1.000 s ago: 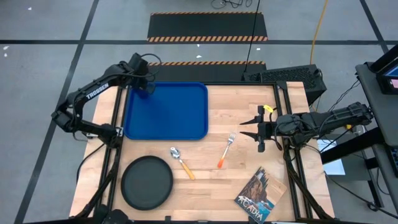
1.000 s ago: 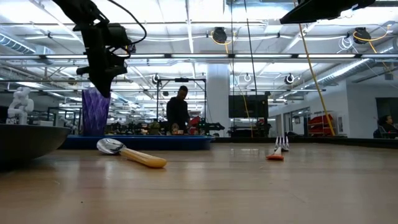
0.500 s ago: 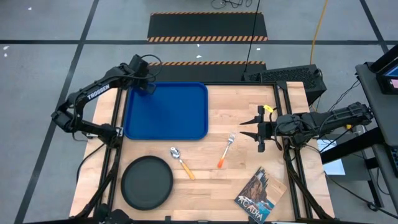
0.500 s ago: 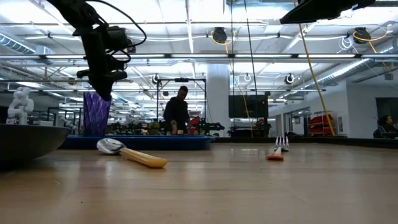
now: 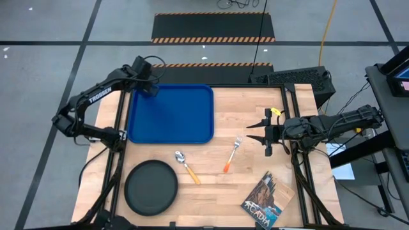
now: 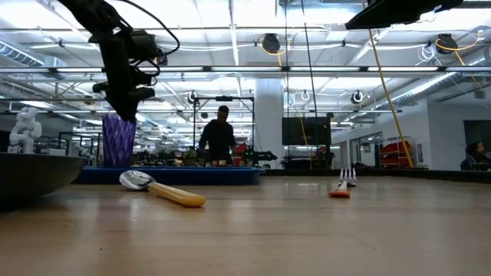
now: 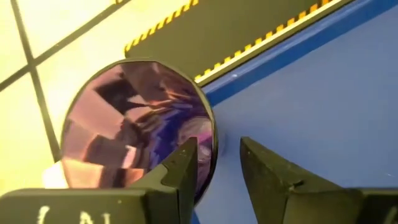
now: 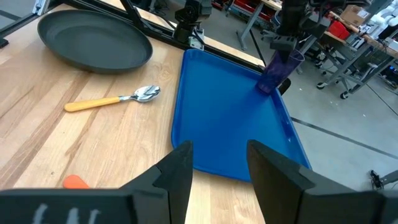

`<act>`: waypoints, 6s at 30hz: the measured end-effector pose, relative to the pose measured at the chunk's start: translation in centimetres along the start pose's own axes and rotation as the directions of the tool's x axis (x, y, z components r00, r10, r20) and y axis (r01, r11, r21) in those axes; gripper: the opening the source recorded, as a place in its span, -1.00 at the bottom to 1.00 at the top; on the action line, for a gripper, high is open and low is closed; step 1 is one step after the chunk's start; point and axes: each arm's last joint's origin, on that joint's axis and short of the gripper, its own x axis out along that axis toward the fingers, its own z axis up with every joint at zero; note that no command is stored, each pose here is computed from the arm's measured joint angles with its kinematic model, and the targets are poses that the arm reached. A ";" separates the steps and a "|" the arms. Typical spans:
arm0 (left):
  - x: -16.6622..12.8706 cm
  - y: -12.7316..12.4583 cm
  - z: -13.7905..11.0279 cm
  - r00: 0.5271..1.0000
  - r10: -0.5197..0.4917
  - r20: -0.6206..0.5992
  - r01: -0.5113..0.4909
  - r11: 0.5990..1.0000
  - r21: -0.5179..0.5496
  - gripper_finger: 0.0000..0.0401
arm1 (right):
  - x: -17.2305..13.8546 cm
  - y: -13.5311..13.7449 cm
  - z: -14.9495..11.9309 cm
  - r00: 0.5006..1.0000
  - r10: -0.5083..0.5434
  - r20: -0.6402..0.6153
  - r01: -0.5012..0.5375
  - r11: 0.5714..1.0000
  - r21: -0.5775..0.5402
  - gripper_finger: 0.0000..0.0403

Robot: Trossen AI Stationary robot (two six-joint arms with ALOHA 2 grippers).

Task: Pick and place plate/cup/fork/spoon on tray
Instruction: Put the black plate on the blue tray

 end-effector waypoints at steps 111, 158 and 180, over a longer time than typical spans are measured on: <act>-22.6 -33.2 -34.6 0.730 -0.557 -0.396 0.667 0.708 0.232 0.07 | 3.8 1.2 0.8 1.000 -0.001 0.021 0.003 0.998 -0.060 -0.28; -19.3 -32.9 -37.5 0.869 -0.360 -0.339 0.479 0.780 0.402 -0.95 | 3.8 1.2 0.7 1.000 0.003 0.013 -0.003 0.999 -0.048 -0.28; -23.5 -33.8 -32.7 0.865 -0.336 -0.373 0.496 0.681 0.538 -0.97 | 3.8 1.2 0.7 1.000 0.004 0.013 -0.003 1.000 -0.029 -0.28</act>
